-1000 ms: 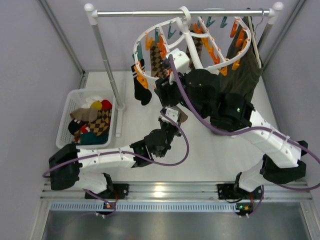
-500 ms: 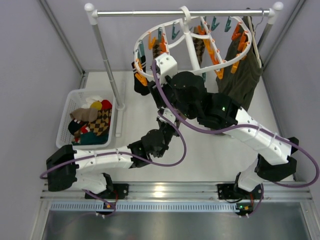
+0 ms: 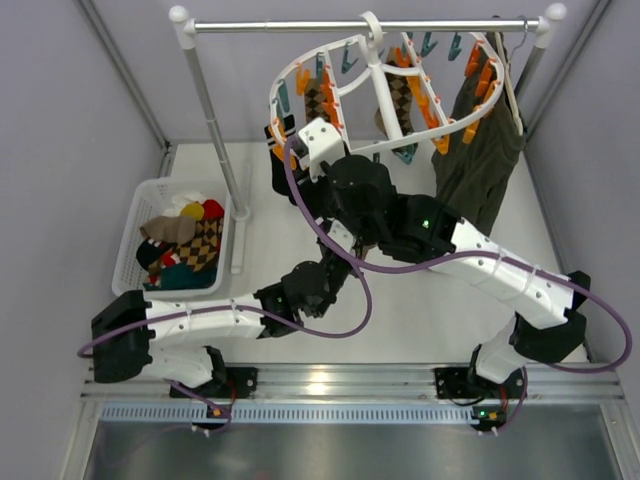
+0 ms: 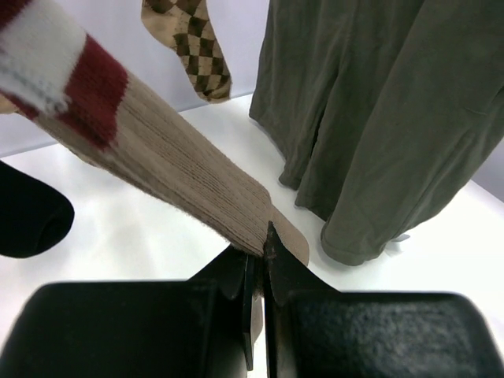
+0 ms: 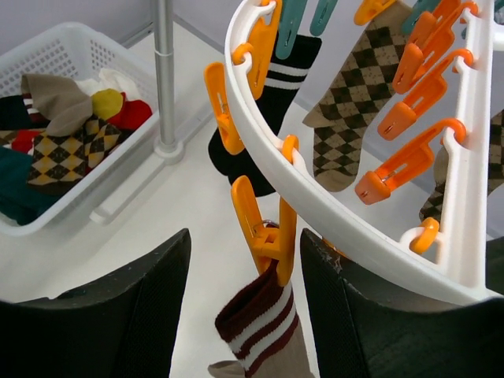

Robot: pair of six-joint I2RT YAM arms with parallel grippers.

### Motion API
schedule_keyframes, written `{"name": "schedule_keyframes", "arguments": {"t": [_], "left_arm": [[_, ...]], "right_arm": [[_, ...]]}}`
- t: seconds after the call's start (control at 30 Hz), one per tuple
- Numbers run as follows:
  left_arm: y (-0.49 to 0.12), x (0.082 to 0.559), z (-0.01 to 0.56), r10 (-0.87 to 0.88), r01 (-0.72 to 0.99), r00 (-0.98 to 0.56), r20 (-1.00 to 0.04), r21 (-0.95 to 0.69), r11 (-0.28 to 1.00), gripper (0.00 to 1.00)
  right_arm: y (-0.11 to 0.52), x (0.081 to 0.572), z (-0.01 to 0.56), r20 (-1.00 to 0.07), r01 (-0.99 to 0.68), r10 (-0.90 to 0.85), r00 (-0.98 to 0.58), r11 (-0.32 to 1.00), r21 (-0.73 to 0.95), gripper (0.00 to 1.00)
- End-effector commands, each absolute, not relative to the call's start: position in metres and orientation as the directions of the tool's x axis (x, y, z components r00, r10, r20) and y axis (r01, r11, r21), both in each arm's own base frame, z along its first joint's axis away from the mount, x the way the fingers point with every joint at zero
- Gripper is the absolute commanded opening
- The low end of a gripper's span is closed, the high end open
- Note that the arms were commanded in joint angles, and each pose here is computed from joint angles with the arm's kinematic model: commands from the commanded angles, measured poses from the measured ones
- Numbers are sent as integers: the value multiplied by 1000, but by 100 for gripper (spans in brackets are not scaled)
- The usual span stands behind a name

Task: Remove the socks clipped to the hanger

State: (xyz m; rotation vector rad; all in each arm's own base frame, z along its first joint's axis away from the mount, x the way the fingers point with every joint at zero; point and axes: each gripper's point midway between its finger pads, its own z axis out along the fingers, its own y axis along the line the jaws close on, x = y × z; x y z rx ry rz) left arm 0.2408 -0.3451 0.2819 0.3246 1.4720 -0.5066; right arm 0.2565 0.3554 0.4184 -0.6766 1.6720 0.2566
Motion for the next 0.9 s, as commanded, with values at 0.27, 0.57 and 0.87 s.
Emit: {"name": "schedule_keyframes", "arguments": {"t": [0.27, 0.57, 0.87], "left_arm": [[-347, 225, 302, -197, 565, 42, -980, -139, 813, 0], [-351, 220, 304, -196, 589, 43, -980, -134, 797, 0], [-344, 223, 295, -177, 553, 42, -983, -125, 824, 0]], "right_arm": [[343, 274, 453, -984, -412, -176, 22, 895, -169, 56], [342, 281, 447, -981, -367, -188, 37, 911, -189, 48], [343, 280, 454, -987, -374, -154, 50, 913, -162, 14]]}}
